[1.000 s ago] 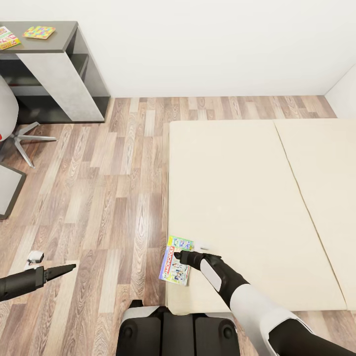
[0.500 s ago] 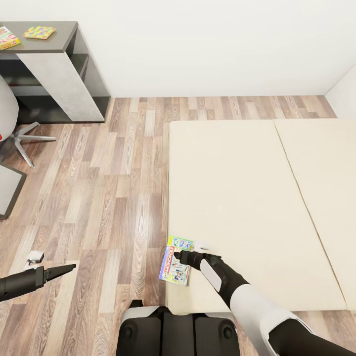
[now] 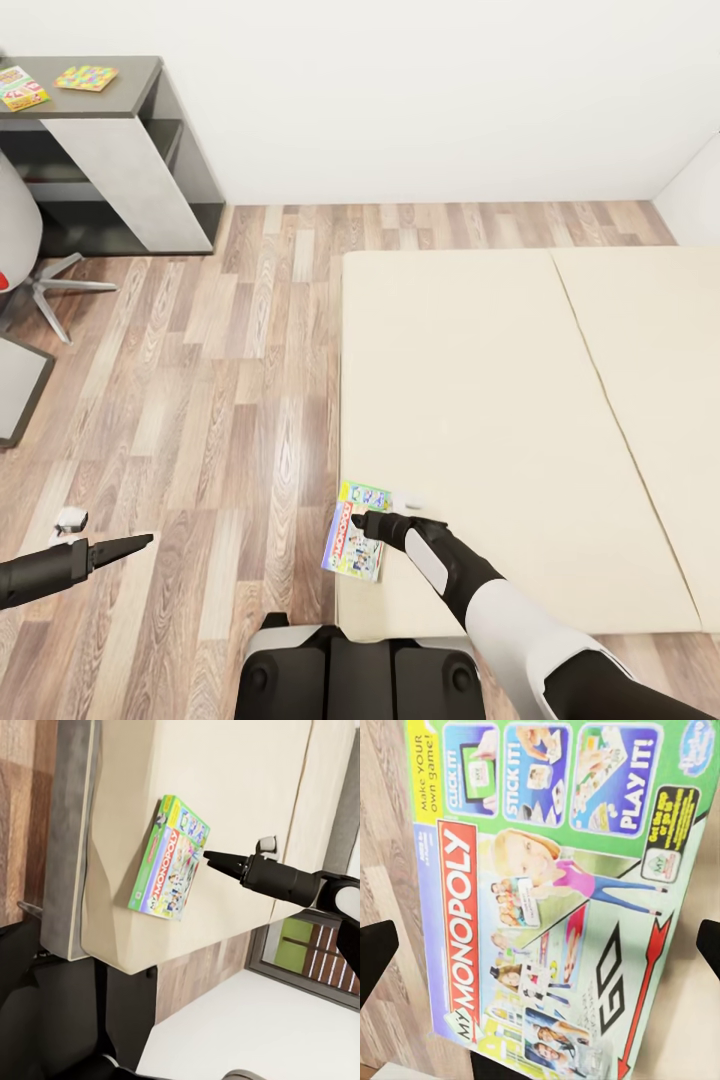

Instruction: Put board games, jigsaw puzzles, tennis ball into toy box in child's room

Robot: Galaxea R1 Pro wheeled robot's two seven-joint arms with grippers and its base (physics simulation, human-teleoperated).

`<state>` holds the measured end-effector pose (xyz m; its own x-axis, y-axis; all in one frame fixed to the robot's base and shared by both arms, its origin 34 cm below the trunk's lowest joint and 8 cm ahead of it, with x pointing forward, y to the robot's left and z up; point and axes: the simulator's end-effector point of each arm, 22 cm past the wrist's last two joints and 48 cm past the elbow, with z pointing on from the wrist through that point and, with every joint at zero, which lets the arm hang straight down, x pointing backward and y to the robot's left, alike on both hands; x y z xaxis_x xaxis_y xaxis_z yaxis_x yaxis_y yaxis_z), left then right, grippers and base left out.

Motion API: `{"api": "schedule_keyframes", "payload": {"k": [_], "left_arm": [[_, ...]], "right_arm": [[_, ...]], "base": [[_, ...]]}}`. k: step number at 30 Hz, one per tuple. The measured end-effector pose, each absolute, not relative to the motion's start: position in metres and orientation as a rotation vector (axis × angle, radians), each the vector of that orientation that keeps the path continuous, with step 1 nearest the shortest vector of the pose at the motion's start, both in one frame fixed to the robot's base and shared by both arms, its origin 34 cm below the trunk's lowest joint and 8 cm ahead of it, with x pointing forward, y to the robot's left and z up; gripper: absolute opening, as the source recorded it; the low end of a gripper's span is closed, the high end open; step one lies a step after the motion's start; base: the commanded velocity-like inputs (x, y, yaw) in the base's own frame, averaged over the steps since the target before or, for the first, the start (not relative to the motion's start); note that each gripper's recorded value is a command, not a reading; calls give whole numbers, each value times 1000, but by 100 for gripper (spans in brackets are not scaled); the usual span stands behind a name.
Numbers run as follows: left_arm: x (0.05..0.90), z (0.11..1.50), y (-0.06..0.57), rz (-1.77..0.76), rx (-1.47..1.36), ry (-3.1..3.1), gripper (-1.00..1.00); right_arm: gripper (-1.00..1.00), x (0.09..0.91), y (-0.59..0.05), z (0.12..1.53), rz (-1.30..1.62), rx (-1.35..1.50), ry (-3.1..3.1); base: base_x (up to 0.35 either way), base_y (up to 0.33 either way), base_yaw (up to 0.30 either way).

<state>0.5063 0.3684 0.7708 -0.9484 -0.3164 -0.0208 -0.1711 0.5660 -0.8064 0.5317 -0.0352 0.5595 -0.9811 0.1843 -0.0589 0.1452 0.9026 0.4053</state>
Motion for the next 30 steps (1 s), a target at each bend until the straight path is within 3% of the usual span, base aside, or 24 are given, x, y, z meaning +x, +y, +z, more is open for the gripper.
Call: {"api": "schedule_keyframes", "payload": {"k": [30], "left_arm": [[517,791,367,-1328,-376,2590,100]], "right_arm": [[100,585,-18,604,693,234,2828]], "base": [[0,0,0]]}}
